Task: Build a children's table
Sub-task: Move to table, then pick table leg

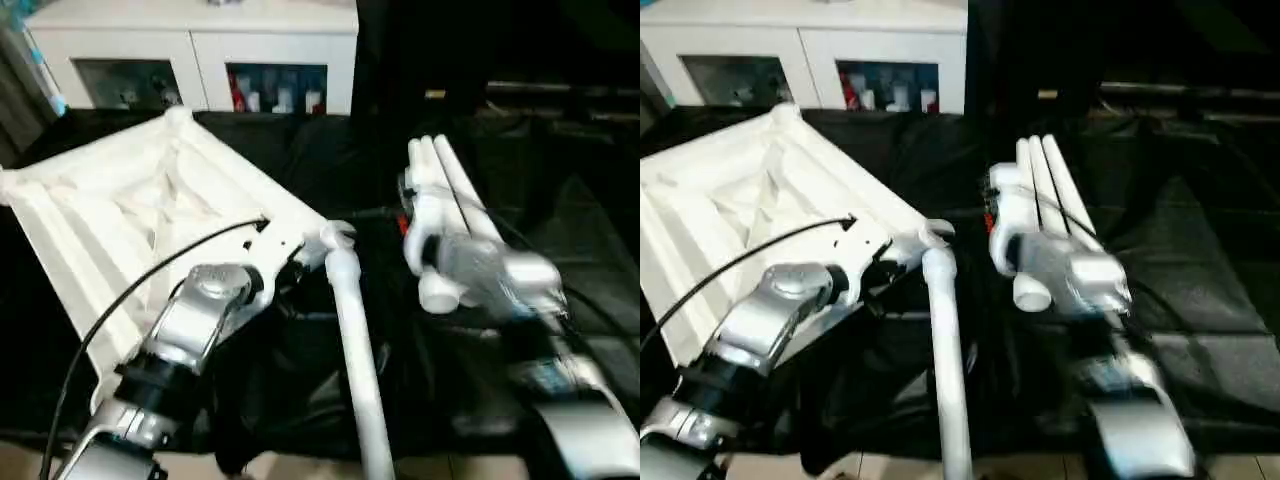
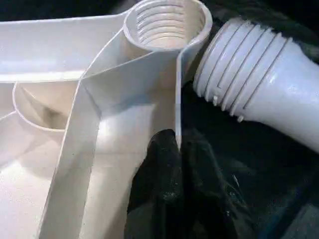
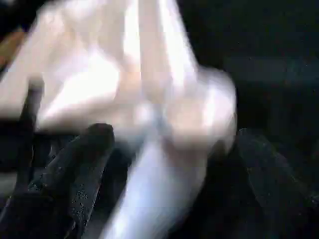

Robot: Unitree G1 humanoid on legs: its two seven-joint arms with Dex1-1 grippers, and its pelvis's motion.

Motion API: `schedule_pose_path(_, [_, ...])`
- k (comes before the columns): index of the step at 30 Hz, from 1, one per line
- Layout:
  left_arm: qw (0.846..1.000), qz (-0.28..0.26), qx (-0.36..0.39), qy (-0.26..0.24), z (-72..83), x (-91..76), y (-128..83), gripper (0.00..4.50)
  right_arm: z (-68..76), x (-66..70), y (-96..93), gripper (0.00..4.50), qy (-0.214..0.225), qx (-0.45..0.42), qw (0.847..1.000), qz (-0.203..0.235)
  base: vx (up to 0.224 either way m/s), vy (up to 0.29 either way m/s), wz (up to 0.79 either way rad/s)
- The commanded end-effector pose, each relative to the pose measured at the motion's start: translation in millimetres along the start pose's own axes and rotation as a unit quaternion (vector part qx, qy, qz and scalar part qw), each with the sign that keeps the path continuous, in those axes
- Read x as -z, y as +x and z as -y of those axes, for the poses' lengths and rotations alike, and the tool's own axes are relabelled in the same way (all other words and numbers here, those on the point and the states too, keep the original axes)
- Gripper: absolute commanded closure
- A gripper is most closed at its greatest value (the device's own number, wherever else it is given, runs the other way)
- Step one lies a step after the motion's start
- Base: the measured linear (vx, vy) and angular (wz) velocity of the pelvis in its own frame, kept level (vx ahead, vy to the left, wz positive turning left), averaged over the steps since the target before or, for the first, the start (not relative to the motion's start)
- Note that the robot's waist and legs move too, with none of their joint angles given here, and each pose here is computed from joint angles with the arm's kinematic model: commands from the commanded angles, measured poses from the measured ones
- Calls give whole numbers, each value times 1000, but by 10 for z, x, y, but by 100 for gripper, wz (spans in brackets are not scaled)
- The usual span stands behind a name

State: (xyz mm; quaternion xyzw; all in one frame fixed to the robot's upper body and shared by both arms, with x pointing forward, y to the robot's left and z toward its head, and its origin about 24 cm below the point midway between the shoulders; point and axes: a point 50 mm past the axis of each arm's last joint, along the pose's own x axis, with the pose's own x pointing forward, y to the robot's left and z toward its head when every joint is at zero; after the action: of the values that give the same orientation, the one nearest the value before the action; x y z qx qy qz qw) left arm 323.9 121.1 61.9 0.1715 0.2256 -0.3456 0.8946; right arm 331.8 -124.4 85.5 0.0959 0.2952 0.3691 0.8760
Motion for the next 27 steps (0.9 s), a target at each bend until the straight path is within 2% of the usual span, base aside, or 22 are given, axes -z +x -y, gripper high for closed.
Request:
schedule_pose_path(1, [999,-18,-26,2,-81,83,-52,450,-114,-12,-77,4,-16,-17,999,-31,0,0,0])
schedule_pose_path(3, [999,-19,-27,2,-93,91,-58,450,-159,84,-153,4,-9,-19,997,-69,0,0,0])
schedule_pose_path(7, [999,-21,-24,6,-92,91,-52,450,-215,178,-161,4,-2,-30,995,-99,0,0,0])
schedule_pose_path(8, [999,-20,-18,18,-81,76,-44,450,-299,262,-140,4,0,-44,991,-128,0,0,0])
schedule_pose_path(12, [999,-16,-12,45,-86,56,-39,450,-383,366,-70,4,-9,-48,984,-172,0,0,0])
schedule_pose_path(14, [999,-20,-2,41,-82,59,-41,450,-400,402,-31,4,-14,-44,981,-188,0,0,0])
schedule_pose_path(16, [999,-24,12,37,-73,41,-61,405,-386,438,47,0,-16,-27,978,-205,0,0,0])
schedule_pose_path(17, [999,-24,12,37,-73,41,-61,394,-386,438,47,21,-16,-27,978,-205,0,0,0])
schedule_pose_path(22, [999,-19,12,44,-115,-30,-111,357,-359,490,153,50,-23,-2,974,-227,0,0,0])
schedule_pose_path(24, [999,-8,18,34,-121,-88,-157,337,-353,488,171,85,-17,0,974,-226,0,0,0])
schedule_pose_path(27, [999,8,31,20,-122,-174,-224,315,-332,495,189,89,-8,4,974,-225,0,0,0])
